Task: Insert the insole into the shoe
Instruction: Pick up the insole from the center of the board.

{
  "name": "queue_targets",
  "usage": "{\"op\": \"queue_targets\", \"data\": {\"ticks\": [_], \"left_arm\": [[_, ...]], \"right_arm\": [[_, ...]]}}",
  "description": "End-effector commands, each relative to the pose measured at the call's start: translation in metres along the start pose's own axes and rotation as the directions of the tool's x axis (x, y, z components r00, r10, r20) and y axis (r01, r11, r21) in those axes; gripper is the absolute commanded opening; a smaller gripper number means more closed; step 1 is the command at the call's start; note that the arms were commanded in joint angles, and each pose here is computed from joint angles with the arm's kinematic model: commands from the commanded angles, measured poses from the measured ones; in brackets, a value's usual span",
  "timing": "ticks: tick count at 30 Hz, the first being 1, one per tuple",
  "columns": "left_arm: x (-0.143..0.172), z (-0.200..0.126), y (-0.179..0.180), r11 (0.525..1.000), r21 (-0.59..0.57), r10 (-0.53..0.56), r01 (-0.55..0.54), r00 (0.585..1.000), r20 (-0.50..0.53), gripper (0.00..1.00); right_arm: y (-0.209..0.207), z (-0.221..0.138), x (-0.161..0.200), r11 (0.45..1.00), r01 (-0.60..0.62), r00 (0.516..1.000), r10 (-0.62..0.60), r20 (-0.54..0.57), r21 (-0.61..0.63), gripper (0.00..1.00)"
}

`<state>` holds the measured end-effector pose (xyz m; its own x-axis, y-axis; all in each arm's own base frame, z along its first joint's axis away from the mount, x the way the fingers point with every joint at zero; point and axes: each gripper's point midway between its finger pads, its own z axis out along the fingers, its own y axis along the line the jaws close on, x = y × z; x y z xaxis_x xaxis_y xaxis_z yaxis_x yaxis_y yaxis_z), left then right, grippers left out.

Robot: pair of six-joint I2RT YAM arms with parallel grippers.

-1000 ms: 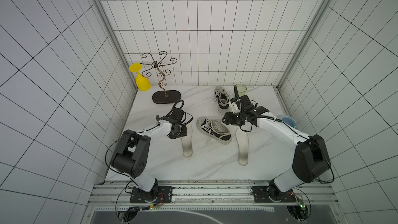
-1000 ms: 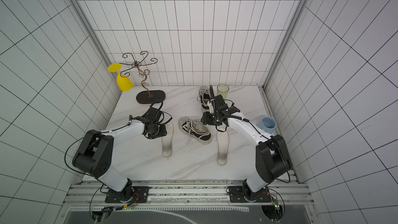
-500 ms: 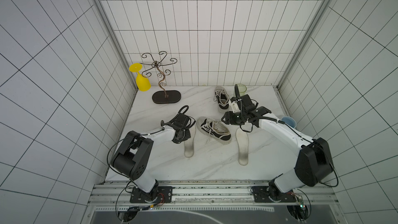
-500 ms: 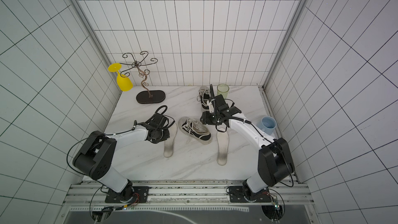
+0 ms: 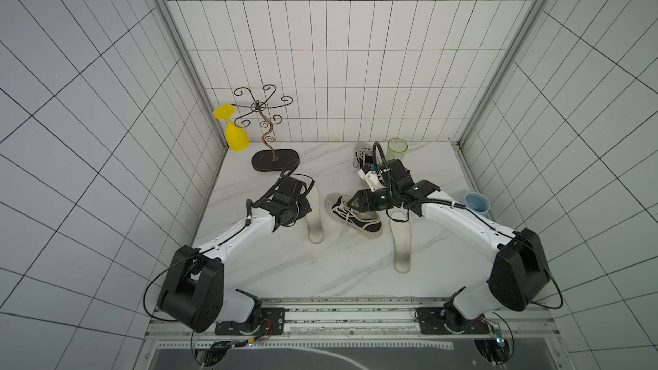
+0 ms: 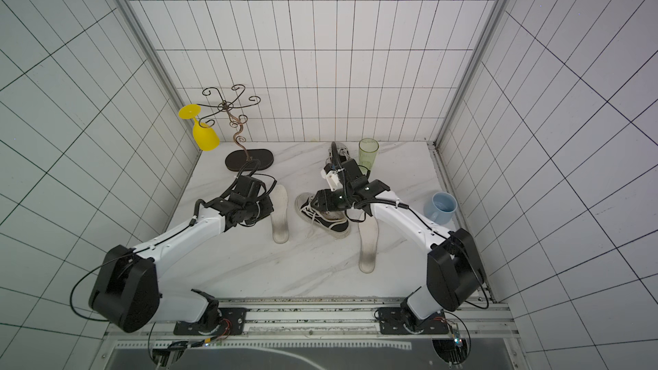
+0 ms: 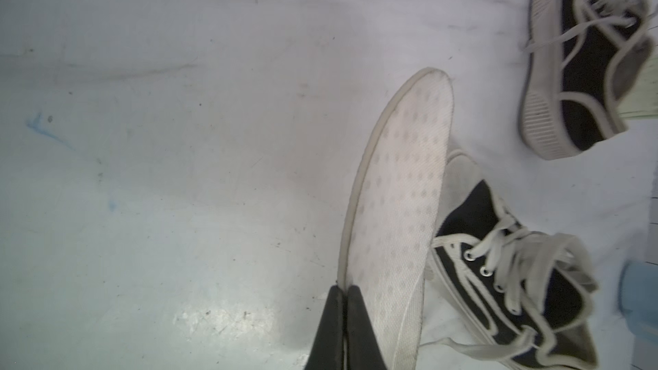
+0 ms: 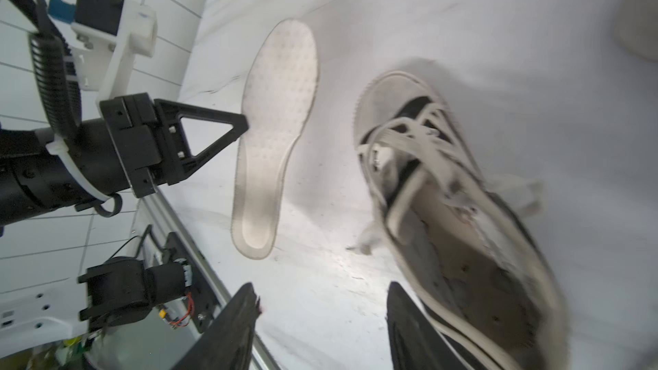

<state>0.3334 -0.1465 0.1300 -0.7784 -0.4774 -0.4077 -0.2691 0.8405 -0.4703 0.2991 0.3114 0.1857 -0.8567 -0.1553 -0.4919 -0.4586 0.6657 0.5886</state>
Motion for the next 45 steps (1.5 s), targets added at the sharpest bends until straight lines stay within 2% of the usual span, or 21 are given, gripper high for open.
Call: {"op": "queue_targets", "data": {"ticks": [1,6,15,23,27,32,35,36,38,39,41,42,45], "left_arm": [[-0.005,-0.015,-0.013,0.996,0.053,-0.067,0.066,0.998,0.008,0.0],[-0.013,-0.032,-0.027,0.99,0.121,-0.083,0.077,0.996,0.042,0.0],[-0.01,-0.034,-0.038,0.985,0.157,-0.082,0.077,0.996,0.028,0.0],[-0.012,-0.035,-0.047,0.979,0.19,-0.084,0.078,0.996,0.026,0.0],[-0.013,-0.037,-0.052,0.973,0.213,-0.095,0.087,0.995,0.025,0.0],[-0.009,-0.038,-0.06,0.965,0.248,-0.095,0.09,0.995,0.008,0.0],[-0.003,-0.036,-0.063,0.964,0.256,-0.069,0.067,0.998,-0.001,0.0],[-0.002,-0.036,-0.063,0.965,0.256,-0.062,0.061,0.998,-0.002,0.03],[-0.002,-0.037,-0.063,0.967,0.253,-0.024,0.022,1.0,0.004,0.18],[-0.002,-0.038,-0.064,0.968,0.251,0.016,-0.018,1.0,0.011,0.29],[-0.001,-0.036,-0.064,0.96,0.252,0.121,-0.119,0.993,0.007,0.43],[0.0,-0.035,-0.063,0.95,0.253,0.189,-0.183,0.982,-0.001,0.48],[0.002,-0.031,-0.058,0.904,0.264,0.36,-0.337,0.932,-0.043,0.53]], "right_arm": [[0.04,0.021,-0.029,0.988,0.013,0.999,-0.006,0.048,-0.153,0.59],[0.05,0.04,-0.038,0.977,-0.006,0.999,0.016,0.046,-0.215,0.59],[0.064,0.055,-0.036,0.938,-0.057,0.998,0.064,0.008,-0.343,0.59],[0.066,0.061,-0.031,0.932,-0.067,0.998,0.066,-0.014,-0.355,0.55],[0.064,0.064,-0.031,0.933,-0.075,0.997,0.073,-0.019,-0.353,0.47],[0.068,0.063,-0.036,0.93,-0.069,0.998,0.069,-0.013,-0.362,0.17],[0.065,0.059,-0.039,0.942,-0.049,0.999,0.053,0.003,-0.333,0.05],[0.06,0.058,-0.038,0.949,-0.04,0.999,0.044,0.004,-0.312,0.04],[0.048,0.056,-0.034,0.965,-0.015,1.0,0.015,-0.003,-0.263,0.01],[0.041,0.055,-0.031,0.97,0.002,1.0,-0.006,-0.014,-0.245,0.0],[0.031,0.052,-0.022,0.975,0.065,0.996,-0.077,-0.047,-0.213,0.0],[0.027,0.05,-0.018,0.977,0.104,0.991,-0.118,-0.066,-0.188,0.0],[0.011,0.041,-0.003,0.975,0.194,0.971,-0.206,-0.121,-0.106,0.0]]}}
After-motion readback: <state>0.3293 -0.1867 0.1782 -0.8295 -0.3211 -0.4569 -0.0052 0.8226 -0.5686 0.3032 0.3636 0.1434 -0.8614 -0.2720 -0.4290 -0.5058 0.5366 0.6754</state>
